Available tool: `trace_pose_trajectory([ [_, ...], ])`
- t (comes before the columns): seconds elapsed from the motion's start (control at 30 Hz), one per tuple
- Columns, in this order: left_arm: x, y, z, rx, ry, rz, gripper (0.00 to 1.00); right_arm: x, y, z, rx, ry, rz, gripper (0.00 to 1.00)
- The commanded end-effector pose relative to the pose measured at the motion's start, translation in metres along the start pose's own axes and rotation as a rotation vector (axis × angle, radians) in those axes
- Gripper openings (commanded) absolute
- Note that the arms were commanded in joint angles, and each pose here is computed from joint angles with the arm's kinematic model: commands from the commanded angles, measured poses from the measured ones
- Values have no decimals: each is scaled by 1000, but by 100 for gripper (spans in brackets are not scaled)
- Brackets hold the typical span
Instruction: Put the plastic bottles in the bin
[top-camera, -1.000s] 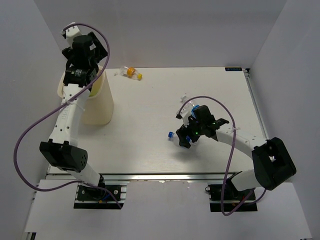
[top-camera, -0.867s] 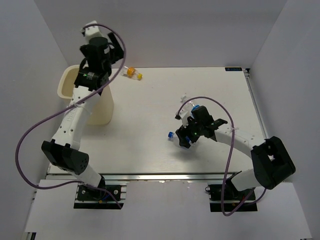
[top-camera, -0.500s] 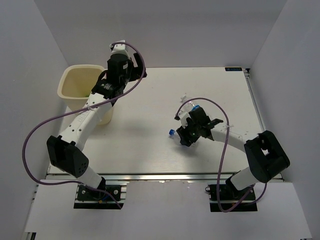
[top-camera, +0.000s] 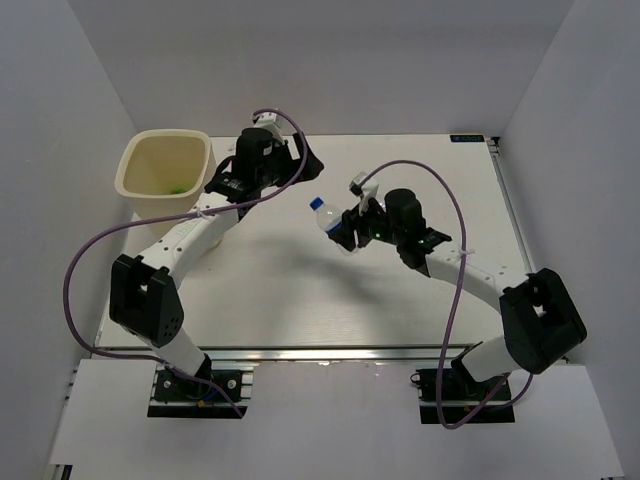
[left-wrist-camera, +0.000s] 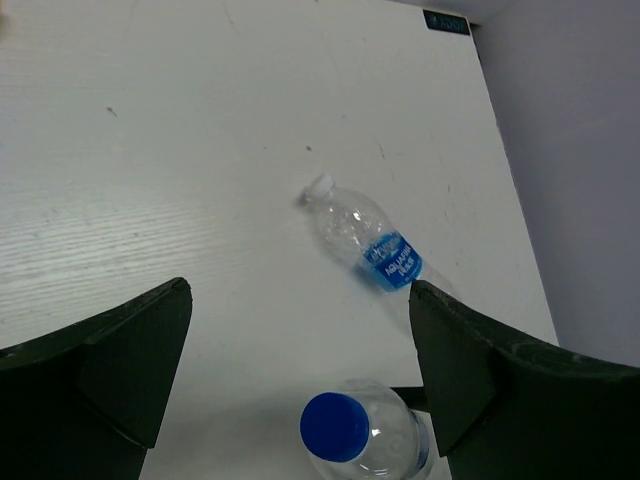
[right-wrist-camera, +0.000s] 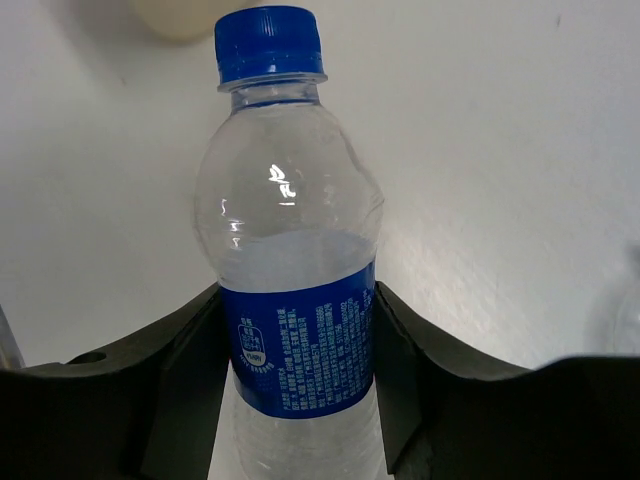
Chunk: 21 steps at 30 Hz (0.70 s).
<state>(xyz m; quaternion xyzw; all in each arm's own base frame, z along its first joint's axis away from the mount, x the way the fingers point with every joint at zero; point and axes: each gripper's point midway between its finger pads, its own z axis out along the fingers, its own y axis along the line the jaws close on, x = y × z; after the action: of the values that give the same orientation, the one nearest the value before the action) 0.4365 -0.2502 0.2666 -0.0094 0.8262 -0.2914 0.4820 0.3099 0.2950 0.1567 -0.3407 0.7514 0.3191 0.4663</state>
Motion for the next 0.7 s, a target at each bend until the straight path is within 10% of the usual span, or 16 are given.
trace_pose_trajectory([
  [0.0,6,-28,-4,118,14,-22,98,-91,12,8,-61,-271,29,24],
  [0.33,34,-42,-5,209,69,-55,87,-149,5,18,-51,-431,145,22],
  [0.57,37,-36,0,182,71,-53,21,-154,7,19,-70,-457,176,31],
  [0.67,32,-35,1,169,57,-57,0,-153,7,17,-63,-444,187,50],
])
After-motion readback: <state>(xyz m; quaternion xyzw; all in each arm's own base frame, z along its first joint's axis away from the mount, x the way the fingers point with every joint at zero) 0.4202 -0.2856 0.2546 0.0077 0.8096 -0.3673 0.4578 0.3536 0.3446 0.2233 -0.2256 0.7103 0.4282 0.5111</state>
